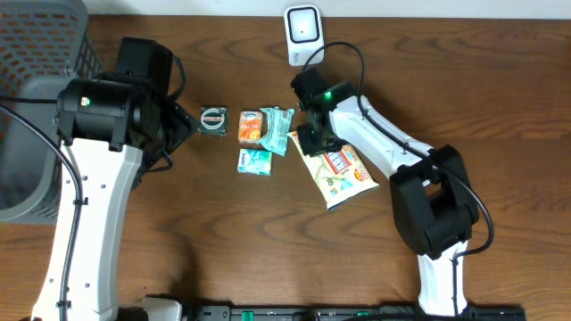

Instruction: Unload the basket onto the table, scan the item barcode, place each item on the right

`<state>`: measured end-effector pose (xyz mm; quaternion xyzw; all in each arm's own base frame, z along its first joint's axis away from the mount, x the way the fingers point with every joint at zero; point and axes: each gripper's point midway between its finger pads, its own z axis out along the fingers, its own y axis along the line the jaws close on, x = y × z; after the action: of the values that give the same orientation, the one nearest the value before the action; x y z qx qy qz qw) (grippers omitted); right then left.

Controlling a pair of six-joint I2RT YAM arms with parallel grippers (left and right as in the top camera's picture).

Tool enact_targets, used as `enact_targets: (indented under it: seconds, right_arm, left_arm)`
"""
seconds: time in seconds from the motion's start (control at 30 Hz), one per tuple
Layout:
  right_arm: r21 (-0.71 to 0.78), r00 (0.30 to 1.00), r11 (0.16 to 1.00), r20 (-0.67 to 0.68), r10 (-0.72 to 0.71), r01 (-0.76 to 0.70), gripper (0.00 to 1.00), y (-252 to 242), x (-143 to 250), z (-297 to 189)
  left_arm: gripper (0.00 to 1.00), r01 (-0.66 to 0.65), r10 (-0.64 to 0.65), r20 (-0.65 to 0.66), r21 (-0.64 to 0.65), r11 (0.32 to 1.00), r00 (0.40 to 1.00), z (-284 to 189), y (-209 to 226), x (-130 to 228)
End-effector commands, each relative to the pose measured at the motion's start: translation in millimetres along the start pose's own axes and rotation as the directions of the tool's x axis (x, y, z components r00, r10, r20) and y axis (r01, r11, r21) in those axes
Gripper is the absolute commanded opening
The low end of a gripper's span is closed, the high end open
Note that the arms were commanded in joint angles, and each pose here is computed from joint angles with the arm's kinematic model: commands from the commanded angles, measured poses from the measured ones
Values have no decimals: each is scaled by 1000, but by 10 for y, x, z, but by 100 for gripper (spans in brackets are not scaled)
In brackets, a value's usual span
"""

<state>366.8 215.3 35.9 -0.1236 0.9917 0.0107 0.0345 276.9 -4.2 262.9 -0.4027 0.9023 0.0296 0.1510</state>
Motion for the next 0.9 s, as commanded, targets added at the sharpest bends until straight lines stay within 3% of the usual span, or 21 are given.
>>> enact_targets:
  seconds: [0.0,0.13,0.27,0.57,0.8,0.83,0.87]
  right_arm:
    - [2,1000,1000,-3,24,-24,31,-32,-78,-381]
    - [41,990,999,-144,-4,10,34,-111,254,-586]
    - [71,972,996,-234,-27,45,33,-91,522,-478]
    - [73,966,994,-252,-60,80,38,35,790,146]
    - [70,989,997,-147,-24,35,41,-59,407,-316]
    - [61,993,998,-119,-27,34,46,-97,312,-412]
    - [51,996,998,-84,-22,26,56,-156,204,-527]
  left_arm:
    - [98,8,-8,0,-13,1000,1000,12,26,-8]
    - [98,8,-8,0,-12,1000,1000,12,25,-8]
    - [98,8,-8,0,-13,1000,1000,12,26,-8]
    - [98,8,-8,0,-13,1000,1000,12,26,-8]
    - [98,8,-8,0,-13,1000,1000,12,26,-8]
    - [98,8,-8,0,-13,1000,1000,12,26,-8]
    - [98,8,-8,0,-13,1000,1000,12,26,-8]
